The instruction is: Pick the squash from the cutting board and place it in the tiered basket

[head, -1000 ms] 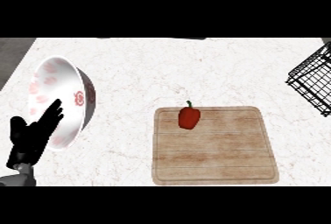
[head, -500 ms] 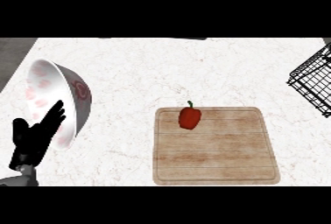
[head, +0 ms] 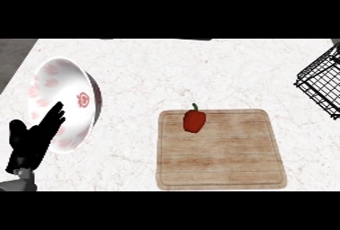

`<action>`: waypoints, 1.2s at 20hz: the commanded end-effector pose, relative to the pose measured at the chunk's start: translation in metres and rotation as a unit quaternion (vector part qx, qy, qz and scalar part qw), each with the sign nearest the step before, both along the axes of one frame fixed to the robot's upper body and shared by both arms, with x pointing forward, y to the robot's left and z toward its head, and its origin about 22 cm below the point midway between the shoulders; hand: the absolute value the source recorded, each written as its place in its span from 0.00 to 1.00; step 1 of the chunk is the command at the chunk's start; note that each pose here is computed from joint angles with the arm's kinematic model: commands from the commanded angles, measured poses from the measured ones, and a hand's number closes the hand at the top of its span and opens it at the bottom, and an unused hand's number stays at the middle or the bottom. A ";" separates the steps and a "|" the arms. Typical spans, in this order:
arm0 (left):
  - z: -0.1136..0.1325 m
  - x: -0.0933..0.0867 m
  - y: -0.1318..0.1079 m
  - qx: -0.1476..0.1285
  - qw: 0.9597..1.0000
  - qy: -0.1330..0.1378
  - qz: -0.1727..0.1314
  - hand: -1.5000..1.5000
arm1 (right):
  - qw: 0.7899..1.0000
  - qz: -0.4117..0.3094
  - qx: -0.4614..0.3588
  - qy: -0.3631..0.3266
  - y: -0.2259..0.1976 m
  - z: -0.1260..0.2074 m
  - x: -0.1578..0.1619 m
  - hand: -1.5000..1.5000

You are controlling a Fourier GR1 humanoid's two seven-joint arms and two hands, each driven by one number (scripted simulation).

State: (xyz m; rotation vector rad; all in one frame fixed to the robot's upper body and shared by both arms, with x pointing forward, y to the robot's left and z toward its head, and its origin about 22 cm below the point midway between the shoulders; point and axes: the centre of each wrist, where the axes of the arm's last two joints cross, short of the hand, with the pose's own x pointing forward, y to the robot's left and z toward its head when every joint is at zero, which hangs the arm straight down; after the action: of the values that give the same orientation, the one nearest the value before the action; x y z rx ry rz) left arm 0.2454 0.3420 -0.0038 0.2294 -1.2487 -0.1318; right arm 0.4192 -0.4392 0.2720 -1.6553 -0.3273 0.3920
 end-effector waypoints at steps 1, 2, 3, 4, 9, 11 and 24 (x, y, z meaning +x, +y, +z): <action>-0.002 -0.002 0.006 0.006 1.000 0.003 0.003 0.50 | 0.995 -0.071 0.059 0.042 -0.005 -0.016 -0.003 0.00; -0.014 -0.008 -0.001 -0.006 1.000 0.006 0.002 0.50 | 0.995 -0.080 0.061 0.012 -0.013 -0.017 -0.007 0.00; -0.004 -0.004 0.003 0.001 1.000 0.001 0.009 0.50 | 0.993 -0.092 0.070 -0.017 -0.014 -0.015 -0.008 0.00; -0.009 -0.009 0.010 -0.001 1.000 0.007 0.000 0.50 | 0.994 -0.084 0.070 -0.024 -0.021 -0.012 -0.012 0.00; -0.007 -0.007 -0.008 -0.002 1.000 -0.001 -0.004 0.50 | 0.992 -0.061 0.045 -0.097 -0.010 -0.004 -0.006 0.00; -0.010 -0.012 -0.002 -0.002 1.000 0.006 0.011 0.50 | 0.986 -0.041 0.017 -0.161 -0.014 0.011 -0.010 0.00; -0.012 -0.022 0.021 0.004 0.999 0.026 0.041 0.50 | 0.879 -0.117 0.128 -0.444 -0.006 0.085 -0.023 0.00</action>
State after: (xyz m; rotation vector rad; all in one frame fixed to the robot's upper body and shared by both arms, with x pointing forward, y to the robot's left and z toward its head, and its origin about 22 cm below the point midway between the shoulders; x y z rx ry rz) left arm 0.2258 0.3605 -0.0144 0.2643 -1.2104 -0.0849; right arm 0.3974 -0.4537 0.3395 -1.5995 -0.6767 -0.4315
